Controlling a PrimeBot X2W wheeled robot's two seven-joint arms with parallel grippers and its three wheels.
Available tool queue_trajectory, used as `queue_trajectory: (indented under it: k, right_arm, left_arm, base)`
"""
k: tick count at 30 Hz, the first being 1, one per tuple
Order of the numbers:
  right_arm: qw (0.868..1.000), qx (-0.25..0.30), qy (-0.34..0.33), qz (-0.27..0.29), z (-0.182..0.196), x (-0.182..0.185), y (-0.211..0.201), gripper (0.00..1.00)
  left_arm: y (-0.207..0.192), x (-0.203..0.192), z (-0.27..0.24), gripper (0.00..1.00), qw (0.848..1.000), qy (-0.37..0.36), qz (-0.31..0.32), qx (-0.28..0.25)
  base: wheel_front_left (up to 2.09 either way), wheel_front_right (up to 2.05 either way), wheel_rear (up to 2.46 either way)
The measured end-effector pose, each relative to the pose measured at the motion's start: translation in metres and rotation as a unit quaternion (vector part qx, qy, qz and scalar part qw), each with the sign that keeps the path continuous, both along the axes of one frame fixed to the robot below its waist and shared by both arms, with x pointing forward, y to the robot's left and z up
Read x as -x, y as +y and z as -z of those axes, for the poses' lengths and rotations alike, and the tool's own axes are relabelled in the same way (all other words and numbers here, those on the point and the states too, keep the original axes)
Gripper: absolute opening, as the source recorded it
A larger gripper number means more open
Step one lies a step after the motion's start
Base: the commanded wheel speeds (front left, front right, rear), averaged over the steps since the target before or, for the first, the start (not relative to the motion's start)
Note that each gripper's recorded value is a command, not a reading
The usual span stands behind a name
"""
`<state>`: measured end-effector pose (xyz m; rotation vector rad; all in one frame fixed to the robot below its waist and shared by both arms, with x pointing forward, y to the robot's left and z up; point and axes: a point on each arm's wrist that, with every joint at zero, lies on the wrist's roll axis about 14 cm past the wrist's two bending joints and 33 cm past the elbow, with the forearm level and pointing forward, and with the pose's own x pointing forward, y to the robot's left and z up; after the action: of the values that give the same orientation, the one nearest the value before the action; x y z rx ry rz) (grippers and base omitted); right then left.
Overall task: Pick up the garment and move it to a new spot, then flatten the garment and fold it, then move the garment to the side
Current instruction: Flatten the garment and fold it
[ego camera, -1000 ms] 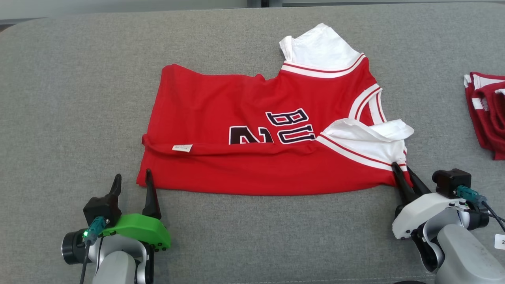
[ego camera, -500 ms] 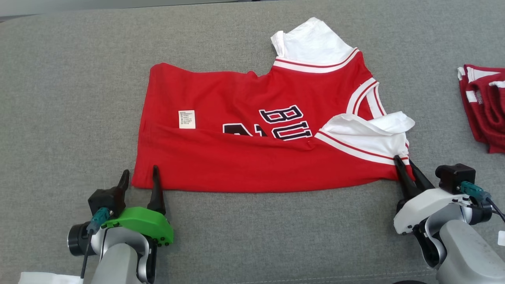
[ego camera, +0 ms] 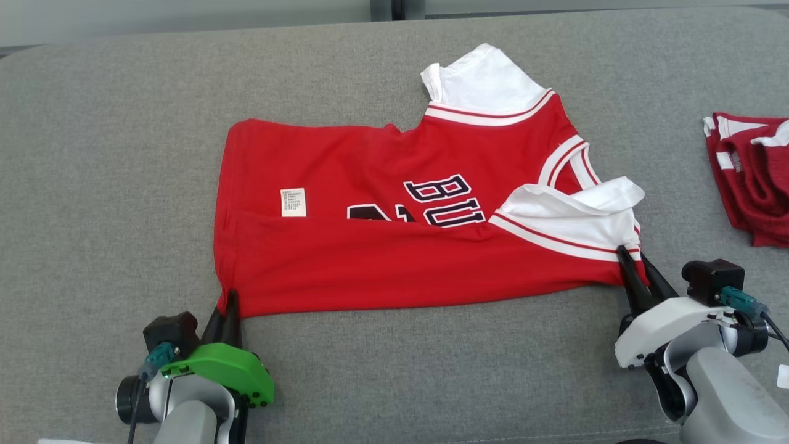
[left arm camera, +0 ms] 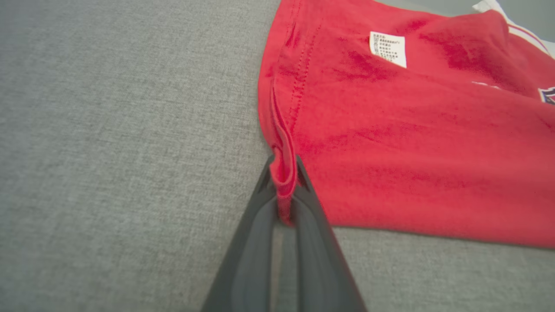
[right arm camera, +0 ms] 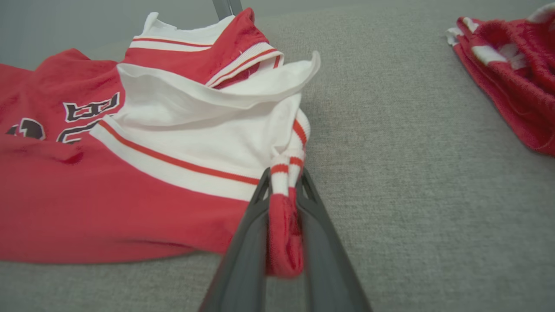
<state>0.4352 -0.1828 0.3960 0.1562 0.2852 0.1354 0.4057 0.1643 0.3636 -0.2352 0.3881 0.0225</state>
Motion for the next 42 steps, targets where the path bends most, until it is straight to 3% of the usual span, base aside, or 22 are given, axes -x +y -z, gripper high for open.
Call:
queue_trajectory:
  k: [20,21,22,23,24,25,32,42]
  right_arm:
    - [0.999,-0.026,0.002,0.021,-0.008,0.085,0.000,0.00]
    - [0.999,-0.026,0.005,0.022,-0.007,0.089,0.001,0.00]
    - [0.999,-0.027,0.007,0.022,-0.005,0.091,0.001,0.26]
    - [0.999,-0.027,0.008,0.022,-0.005,0.091,0.001,0.66]
    - [0.999,-0.027,0.009,0.023,-0.004,0.091,0.001,0.66]
    - [0.999,-0.028,0.009,0.024,-0.004,0.091,0.001,1.00]
    - [0.999,-0.014,-0.024,0.030,-0.022,0.077,-0.007,1.00]
    - [0.998,-0.008,-0.041,-0.055,-0.030,0.074,0.047,1.00]
  left_arm:
    - [0.024,0.089,-0.007,0.00,0.999,-0.003,-0.032,-0.012]
    - [0.023,0.090,-0.007,0.16,1.000,-0.003,-0.027,-0.014]
    - [0.018,0.092,-0.006,0.48,1.000,-0.002,-0.012,-0.018]
    - [0.015,0.093,-0.005,1.00,1.000,0.000,-0.006,-0.019]
    - [0.015,0.093,-0.005,1.00,1.000,0.000,-0.005,-0.018]
    - [0.015,0.093,-0.004,1.00,1.000,0.001,-0.005,-0.019]
    - [0.012,0.092,-0.002,1.00,1.000,0.006,-0.006,-0.022]
    - [0.012,0.089,-0.005,1.00,1.000,0.000,-0.011,-0.024]
  base:
    - [0.00,0.00,0.00]
    - [0.00,0.00,0.00]
    - [0.00,0.00,0.00]
    - [0.00,0.00,0.00]
    - [0.00,0.00,0.00]
    - [0.00,0.00,0.00]
    - [0.00,0.00,0.00]
    - [0.00,0.00,0.00]
